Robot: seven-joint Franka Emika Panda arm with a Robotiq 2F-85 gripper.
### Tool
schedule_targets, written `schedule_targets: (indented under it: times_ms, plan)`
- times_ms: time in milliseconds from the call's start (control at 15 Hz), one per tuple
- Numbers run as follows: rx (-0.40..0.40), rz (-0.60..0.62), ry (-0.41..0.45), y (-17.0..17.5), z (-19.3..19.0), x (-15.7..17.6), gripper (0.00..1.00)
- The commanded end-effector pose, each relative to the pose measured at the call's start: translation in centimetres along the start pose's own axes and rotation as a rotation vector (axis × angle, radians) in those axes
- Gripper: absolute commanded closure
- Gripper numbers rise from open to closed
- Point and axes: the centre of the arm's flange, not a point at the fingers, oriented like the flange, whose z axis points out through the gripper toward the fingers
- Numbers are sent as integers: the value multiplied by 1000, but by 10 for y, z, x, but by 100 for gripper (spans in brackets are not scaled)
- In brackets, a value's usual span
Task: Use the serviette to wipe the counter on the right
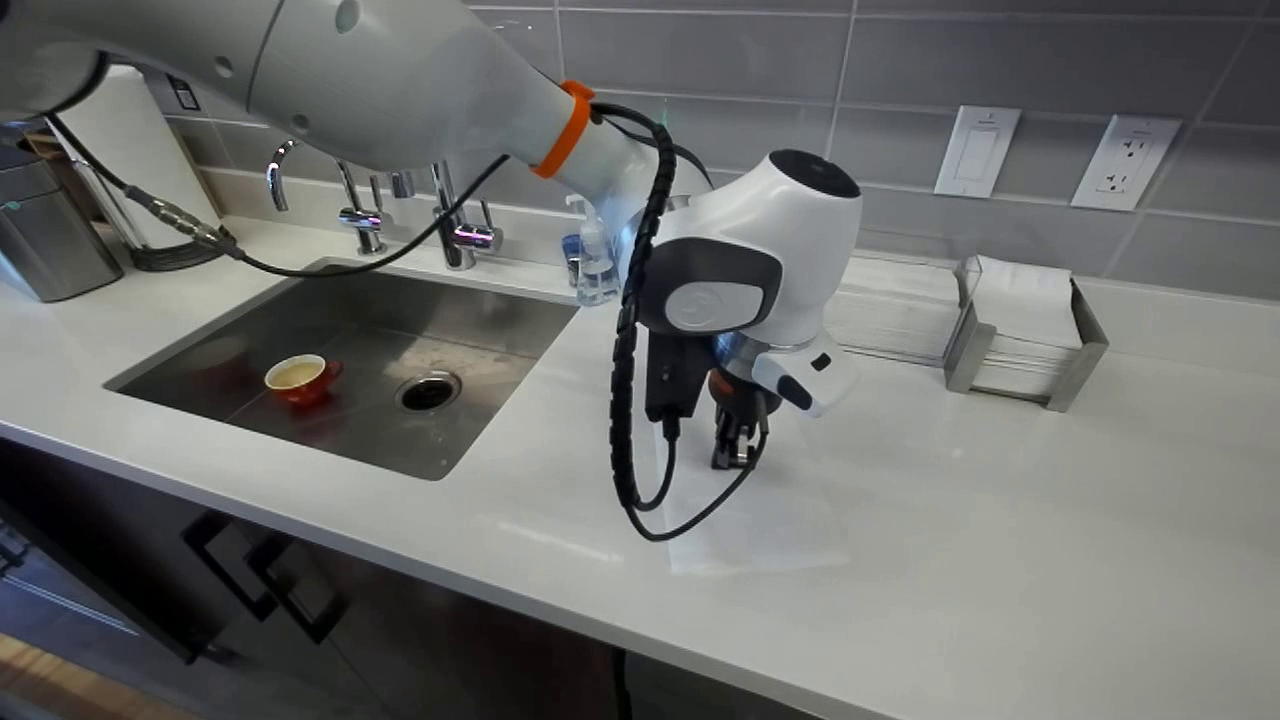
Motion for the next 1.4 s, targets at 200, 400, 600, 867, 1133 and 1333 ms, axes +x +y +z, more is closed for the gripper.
schedule_targets:
  times_ms: [200,400,600,867,1133,1333]
  plan:
    - [4,-65,-45,-9,17,-97,100]
    - [-1,-133,-48,-18,20,-127,100]
    - [-49,-145,-65,-6,28,-135,100]
    - [-111,-38,-31,25,31,-100,100]
    - [-99,56,67,38,28,-58,100]
    - [-38,67,184,14,26,-41,100]
